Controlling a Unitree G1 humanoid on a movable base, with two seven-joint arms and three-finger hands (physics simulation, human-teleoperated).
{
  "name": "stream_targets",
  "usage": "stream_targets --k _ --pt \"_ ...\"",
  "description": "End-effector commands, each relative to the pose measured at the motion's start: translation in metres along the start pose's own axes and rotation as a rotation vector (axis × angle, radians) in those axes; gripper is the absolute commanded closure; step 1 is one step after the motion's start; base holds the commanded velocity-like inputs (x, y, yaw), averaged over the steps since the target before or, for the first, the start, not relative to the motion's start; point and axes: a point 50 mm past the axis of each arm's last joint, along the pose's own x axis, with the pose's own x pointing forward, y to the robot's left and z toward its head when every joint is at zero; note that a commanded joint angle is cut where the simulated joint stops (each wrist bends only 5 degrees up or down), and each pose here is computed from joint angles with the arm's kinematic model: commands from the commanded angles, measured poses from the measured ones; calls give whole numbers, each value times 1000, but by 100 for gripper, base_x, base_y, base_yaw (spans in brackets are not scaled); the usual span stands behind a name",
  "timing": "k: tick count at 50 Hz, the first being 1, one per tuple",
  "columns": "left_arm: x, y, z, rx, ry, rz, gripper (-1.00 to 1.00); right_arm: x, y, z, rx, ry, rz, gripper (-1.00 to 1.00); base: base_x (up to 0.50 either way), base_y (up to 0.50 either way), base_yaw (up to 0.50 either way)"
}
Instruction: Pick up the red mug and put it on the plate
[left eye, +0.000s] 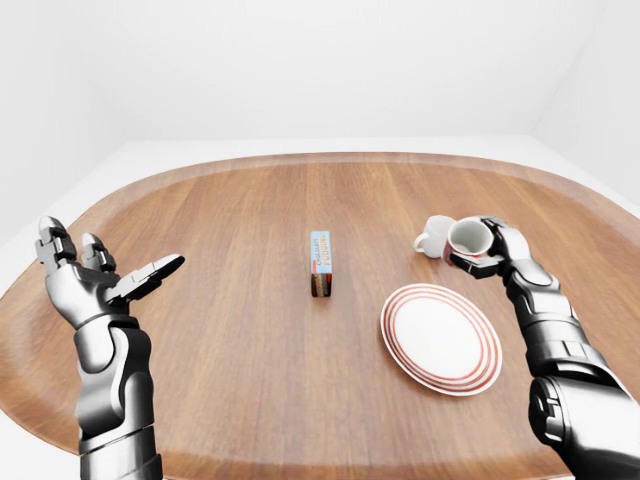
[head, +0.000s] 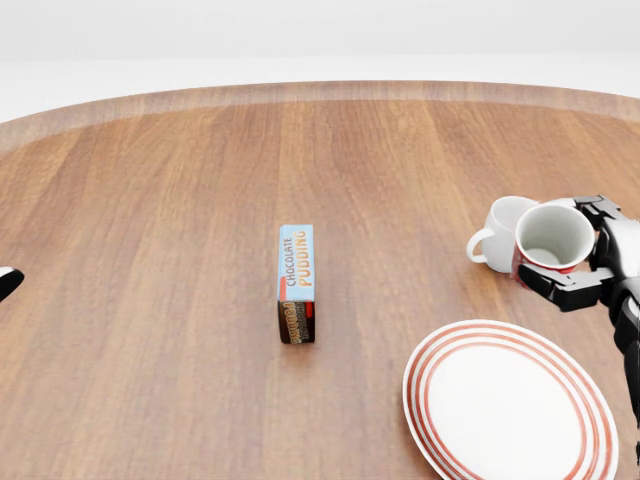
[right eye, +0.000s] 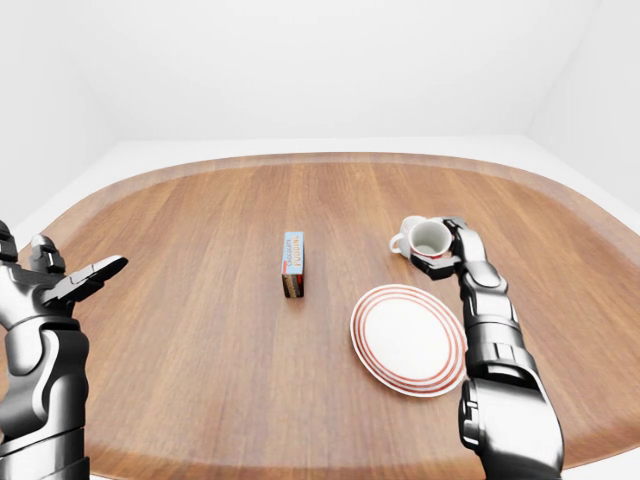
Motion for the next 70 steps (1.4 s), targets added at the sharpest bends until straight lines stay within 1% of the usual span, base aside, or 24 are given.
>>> stream_targets --k 1,6,11,18,23,27,32,35,44,56,64,70 --pt "0 0 0 -1 1 0 -100 -12 -17 -57 131 217 42 100 0 0 0" --pt "0 0 0 -1 1 -2 -100 -16 -17 -69 170 247 41 100 0 0 0" --pt "0 0 -1 -1 2 0 -100 -21 -9 -84 248 280 99 100 0 0 0" --pt "-1 0 -1 -1 2 0 -100 -23 -3 -93 257 304 116 100 0 0 0" --pt "-1 0 0 -1 2 0 -100 -28 4 -105 279 341 135 100 0 0 0" --pt "-1 -1 0 -1 3 -2 -100 -28 3 -105 282 342 129 100 0 0 0" --pt "-1 -1 0 -2 3 -1 -100 -29 1 -106 269 347 109 100 0 0 0" --pt "-1 -1 0 -2 4 0 -100 -31 -1 -110 222 367 73 100 0 0 0" --pt "-1 0 -1 -2 4 0 -100 -32 -8 -112 169 381 21 100 0 0 0" --pt "-1 0 -1 -1 4 0 -100 -33 -9 -114 152 393 13 100 0 0 0" --pt "-1 1 -1 0 4 3 -100 -40 -6 -127 141 422 25 100 0 0 0" --pt "0 1 -2 0 4 3 -100 -39 -7 -124 149 412 25 100 0 0 0"
